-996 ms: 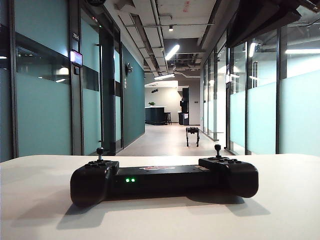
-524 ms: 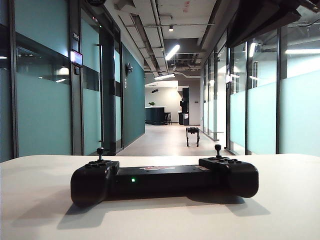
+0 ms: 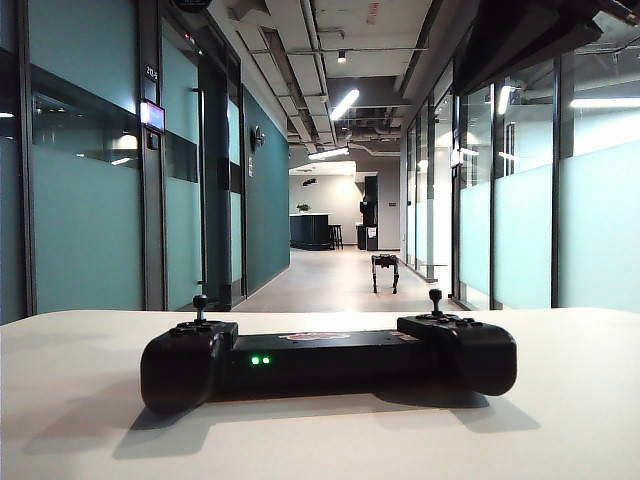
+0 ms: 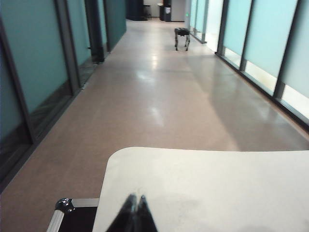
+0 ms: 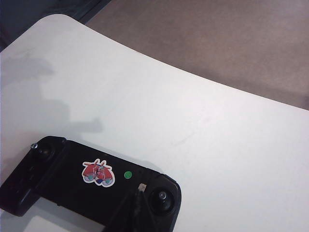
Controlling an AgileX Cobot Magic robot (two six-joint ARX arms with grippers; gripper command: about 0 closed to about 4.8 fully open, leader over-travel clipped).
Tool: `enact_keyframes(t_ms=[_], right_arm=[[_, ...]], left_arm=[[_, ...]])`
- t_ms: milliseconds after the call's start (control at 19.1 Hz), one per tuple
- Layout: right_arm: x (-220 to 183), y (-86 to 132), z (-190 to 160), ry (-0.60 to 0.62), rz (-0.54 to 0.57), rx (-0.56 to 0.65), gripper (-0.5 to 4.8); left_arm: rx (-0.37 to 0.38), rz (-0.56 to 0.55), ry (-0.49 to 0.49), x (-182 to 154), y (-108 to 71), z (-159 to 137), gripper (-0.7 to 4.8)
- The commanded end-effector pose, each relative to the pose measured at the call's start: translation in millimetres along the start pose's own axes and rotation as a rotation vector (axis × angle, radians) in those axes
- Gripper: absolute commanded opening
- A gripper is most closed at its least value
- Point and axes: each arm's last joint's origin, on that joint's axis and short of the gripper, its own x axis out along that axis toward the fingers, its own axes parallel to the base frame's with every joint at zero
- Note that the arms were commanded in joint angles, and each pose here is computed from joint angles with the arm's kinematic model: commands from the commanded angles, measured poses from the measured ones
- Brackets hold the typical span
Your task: Push the left joystick on the remote control sitting on the white table forward to make the robot dog walk in a straight line until it approaches the door.
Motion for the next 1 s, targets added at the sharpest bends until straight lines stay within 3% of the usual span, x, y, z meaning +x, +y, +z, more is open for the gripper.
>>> enact_keyframes(t_ms=[52, 629, 996], right_arm=[[-1.5, 0.4, 3.4, -0.025, 0.005, -0.001, -0.05], [-1.0, 0.5, 3.3, -0.023, 0.005, -0.001, -0.05], [-1.0, 0.5, 3.3, -0.023, 0.006, -0.001, -0.06]], left_arm=[[0.006, -0.011, -0.044, 2.4, -2.5, -5.6, -0.05], [0.028, 0.005, 0.004, 2.5, -3.8, -10.1, -0.05], [-0.018, 0.003, 0.004, 2.5, -3.9, -10.1, -0.05]])
